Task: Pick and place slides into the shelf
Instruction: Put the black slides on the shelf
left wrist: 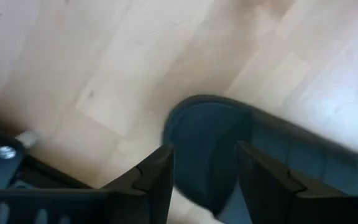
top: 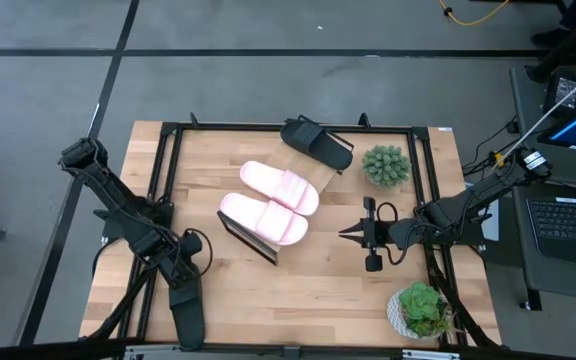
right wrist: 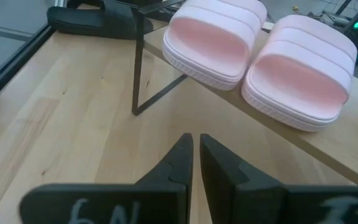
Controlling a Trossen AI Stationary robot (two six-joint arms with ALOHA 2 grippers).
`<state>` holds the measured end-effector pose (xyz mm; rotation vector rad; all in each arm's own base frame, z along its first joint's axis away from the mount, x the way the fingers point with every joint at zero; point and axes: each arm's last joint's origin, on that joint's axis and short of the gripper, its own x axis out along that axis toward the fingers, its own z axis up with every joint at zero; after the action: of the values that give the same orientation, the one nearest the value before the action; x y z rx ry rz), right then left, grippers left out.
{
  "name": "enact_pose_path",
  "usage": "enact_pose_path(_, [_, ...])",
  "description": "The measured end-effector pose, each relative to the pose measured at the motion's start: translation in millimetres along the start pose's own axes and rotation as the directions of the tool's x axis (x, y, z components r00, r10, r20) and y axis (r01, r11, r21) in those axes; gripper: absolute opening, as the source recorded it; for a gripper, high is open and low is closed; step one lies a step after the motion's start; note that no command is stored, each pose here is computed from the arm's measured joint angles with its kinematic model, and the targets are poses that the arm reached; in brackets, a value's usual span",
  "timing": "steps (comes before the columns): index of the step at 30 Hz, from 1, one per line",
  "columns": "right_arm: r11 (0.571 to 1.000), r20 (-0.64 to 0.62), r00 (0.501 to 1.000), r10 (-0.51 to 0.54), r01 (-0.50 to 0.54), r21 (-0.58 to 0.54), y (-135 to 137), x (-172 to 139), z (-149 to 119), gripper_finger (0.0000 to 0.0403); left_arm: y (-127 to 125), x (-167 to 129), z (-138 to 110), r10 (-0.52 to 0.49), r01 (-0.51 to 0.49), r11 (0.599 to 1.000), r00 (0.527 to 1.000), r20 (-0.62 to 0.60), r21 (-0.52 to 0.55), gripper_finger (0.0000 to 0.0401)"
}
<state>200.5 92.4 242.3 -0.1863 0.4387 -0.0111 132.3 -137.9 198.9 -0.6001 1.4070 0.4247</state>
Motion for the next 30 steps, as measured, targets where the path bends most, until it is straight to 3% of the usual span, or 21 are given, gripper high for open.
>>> enact_pose_path(5, [1.0, 0.0, 1.0, 0.0, 0.0, 0.0, 0, 0, 0, 0.0032, 6, 7, -1, 0.025, -0.025, 1.0, 0.999, -0.024, 0.011, 0.0153])
enact_pose_path(11, [1.0, 0.0, 1.0, 0.0, 0.0, 0.0, 0, 0, 0, 0.0032, 4, 15, -7, -0.04, 0.043, 0.999, 0.979, -0.201, 0.008, 0.0145])
enact_pose_path(21, [1.0, 0.001, 1.0, 0.0, 0.0, 0.001, 0, 0, 0, 0.0032, 6, 16, -5, -0.019, 0.024, 0.999, 0.991, -0.132, 0.041, 0.0138])
enact_pose_path(30, [1.0, 0.002, 1.0, 0.0, 0.0, 0.002, 0, 0, 0, 0.0032, -2, 15, -6, -0.103, 0.111, 0.993, 0.978, -0.182, 0.036, 0.0137])
